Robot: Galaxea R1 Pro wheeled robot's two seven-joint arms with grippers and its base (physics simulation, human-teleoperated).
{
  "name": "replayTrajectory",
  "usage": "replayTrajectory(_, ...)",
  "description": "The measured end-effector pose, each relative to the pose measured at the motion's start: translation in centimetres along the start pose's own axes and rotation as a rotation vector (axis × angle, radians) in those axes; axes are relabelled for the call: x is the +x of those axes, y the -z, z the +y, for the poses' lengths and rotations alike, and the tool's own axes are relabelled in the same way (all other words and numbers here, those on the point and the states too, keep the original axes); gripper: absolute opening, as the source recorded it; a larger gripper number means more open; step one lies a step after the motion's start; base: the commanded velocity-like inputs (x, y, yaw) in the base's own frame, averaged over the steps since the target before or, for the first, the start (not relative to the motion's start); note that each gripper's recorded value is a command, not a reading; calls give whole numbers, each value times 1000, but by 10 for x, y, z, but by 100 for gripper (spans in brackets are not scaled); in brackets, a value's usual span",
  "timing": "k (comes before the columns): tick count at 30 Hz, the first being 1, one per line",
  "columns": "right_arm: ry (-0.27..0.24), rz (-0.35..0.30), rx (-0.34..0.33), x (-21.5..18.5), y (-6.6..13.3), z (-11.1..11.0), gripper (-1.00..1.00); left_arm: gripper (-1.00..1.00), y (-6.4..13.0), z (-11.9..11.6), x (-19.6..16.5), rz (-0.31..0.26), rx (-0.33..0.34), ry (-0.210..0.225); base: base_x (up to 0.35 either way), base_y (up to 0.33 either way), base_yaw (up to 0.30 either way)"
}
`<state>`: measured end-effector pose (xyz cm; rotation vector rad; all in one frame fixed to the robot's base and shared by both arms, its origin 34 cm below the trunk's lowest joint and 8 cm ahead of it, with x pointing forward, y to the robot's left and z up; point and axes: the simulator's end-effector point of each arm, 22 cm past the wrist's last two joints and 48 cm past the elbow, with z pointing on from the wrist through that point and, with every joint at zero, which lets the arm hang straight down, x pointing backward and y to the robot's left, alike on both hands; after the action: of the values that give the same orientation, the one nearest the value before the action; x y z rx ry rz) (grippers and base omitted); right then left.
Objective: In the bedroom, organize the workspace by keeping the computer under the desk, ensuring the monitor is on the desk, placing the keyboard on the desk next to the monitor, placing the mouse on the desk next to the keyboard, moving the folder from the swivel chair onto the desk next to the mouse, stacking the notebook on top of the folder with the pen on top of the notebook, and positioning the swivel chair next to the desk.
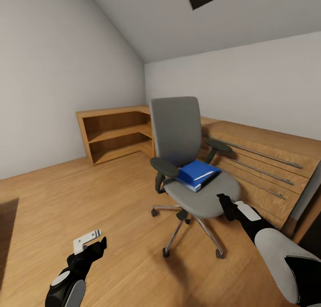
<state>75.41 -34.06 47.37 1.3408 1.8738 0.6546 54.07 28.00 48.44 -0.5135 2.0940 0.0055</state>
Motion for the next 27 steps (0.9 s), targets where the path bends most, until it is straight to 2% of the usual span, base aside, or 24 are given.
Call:
replayTrajectory(4, -4, 2, -2, 1, 0, 0, 100, 100, 0, 0, 0, 1, 0, 0, 5, 0, 206)
replayTrajectory(13, -13, 5, -9, 3, 0, 3, 100, 100, 0, 0, 0, 0, 1, 0, 129, 0, 19)
replayTrajectory(27, -12, 8, -8, 4, -1, 2, 100, 100, 0, 0, 0, 0, 0, 0, -299, 0, 0)
